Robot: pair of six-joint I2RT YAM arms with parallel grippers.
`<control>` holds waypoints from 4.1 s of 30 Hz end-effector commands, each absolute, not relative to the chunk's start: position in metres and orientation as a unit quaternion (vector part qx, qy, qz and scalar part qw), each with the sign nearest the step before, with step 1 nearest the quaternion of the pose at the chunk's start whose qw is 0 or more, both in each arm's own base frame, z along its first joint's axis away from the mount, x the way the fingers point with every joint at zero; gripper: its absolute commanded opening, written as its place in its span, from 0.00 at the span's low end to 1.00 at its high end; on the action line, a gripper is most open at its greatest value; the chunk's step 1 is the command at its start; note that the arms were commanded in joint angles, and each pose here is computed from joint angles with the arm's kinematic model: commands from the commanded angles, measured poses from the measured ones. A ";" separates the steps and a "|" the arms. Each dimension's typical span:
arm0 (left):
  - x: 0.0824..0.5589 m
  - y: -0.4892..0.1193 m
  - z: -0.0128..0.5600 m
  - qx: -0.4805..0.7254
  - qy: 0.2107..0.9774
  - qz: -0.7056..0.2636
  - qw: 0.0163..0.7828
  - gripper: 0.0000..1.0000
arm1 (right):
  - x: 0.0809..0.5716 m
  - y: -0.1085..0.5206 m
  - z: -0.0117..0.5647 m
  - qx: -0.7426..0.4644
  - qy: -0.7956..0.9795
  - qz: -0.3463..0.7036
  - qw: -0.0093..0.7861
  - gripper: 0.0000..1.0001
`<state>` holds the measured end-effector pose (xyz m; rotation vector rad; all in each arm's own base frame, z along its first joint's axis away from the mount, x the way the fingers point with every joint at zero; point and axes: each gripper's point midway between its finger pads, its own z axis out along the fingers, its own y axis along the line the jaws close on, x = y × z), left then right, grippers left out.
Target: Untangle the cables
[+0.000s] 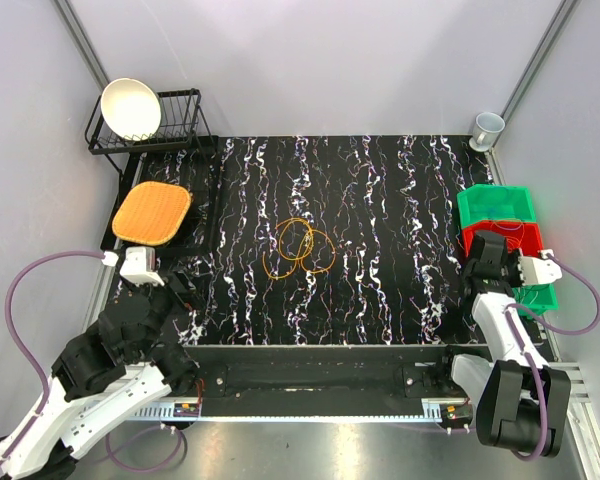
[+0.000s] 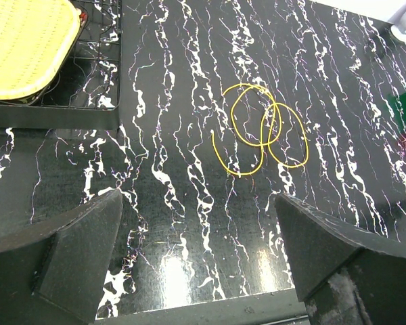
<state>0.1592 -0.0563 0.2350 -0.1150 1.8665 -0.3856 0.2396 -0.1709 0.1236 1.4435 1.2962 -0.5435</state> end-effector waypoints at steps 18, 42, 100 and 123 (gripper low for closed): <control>0.160 -0.052 0.247 -0.071 0.780 -0.177 0.596 0.99 | 0.233 -0.187 0.174 0.568 0.509 -0.282 0.582 0.00; 0.156 -0.048 0.250 -0.079 0.771 -0.191 0.602 0.99 | 0.240 -0.179 0.132 0.585 0.527 -0.248 0.564 0.00; 0.162 -0.043 0.244 -0.086 0.779 -0.158 0.600 0.99 | 0.470 0.183 0.203 0.082 0.853 0.373 0.356 1.00; 0.171 -0.048 0.236 -0.071 0.798 -0.121 0.586 0.99 | 0.445 0.258 0.147 -0.070 0.882 0.372 0.279 0.87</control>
